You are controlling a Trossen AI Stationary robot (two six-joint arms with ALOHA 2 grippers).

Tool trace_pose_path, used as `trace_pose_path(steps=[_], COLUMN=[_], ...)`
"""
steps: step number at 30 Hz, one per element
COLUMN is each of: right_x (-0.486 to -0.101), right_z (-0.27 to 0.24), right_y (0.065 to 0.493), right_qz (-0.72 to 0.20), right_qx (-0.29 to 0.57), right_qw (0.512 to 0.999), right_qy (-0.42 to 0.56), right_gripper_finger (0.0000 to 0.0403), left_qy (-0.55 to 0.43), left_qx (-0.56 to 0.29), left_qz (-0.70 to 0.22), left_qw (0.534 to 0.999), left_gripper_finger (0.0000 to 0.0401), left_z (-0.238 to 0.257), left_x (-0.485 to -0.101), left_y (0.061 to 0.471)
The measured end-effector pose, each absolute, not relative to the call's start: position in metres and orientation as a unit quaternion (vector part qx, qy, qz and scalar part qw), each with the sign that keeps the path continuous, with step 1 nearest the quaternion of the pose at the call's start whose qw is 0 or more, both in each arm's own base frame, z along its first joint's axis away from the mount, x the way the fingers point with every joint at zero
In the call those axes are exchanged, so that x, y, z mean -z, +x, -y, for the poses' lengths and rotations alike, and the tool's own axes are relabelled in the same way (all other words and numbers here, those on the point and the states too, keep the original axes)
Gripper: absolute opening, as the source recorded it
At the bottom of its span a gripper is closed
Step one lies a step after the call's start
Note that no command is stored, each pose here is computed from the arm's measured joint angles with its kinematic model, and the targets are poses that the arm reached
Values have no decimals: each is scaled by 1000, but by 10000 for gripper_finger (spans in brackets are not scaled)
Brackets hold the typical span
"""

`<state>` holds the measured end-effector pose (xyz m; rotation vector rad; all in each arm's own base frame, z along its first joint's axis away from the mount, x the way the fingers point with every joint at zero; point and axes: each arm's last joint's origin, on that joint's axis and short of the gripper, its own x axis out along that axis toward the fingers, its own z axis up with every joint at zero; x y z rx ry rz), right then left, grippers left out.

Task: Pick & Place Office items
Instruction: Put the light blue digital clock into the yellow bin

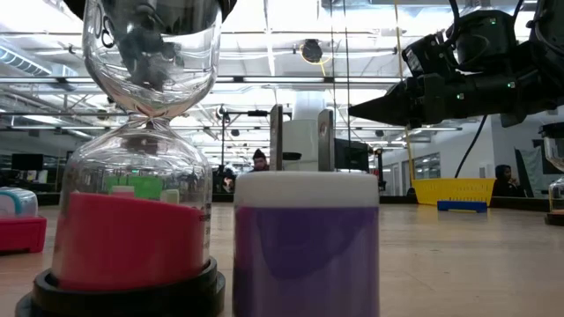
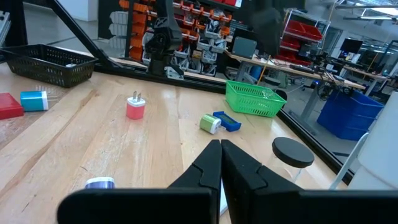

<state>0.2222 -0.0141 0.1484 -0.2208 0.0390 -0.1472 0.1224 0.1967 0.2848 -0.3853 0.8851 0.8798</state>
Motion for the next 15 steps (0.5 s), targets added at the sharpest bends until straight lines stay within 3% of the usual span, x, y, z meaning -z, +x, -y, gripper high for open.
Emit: trace_pose_path(steps=[3,7,12,15], right_x=[-148,-148,-149,-149], right_z=[14,14,14,14], right_y=[222,222,222,222], right_qz=[-19,-20,-18,-18], right_qx=[73,74,75,75], right_qw=[991,991,991,991], right_qy=[-110,-110,-109,-110], right_gripper_finger=[0,0,0,0], left_qy=[-128,-93,-113,-43], left_qx=[-357,-223,-134,-103], left_qz=[-353,-258,-190,-180], left_qw=[855,936,966,977], left_gripper_finger=[212,136,79,37], left_z=[-172,-142,-122,-110], left_x=[-283,-267,-247,-233], left_y=[127,132,146,156])
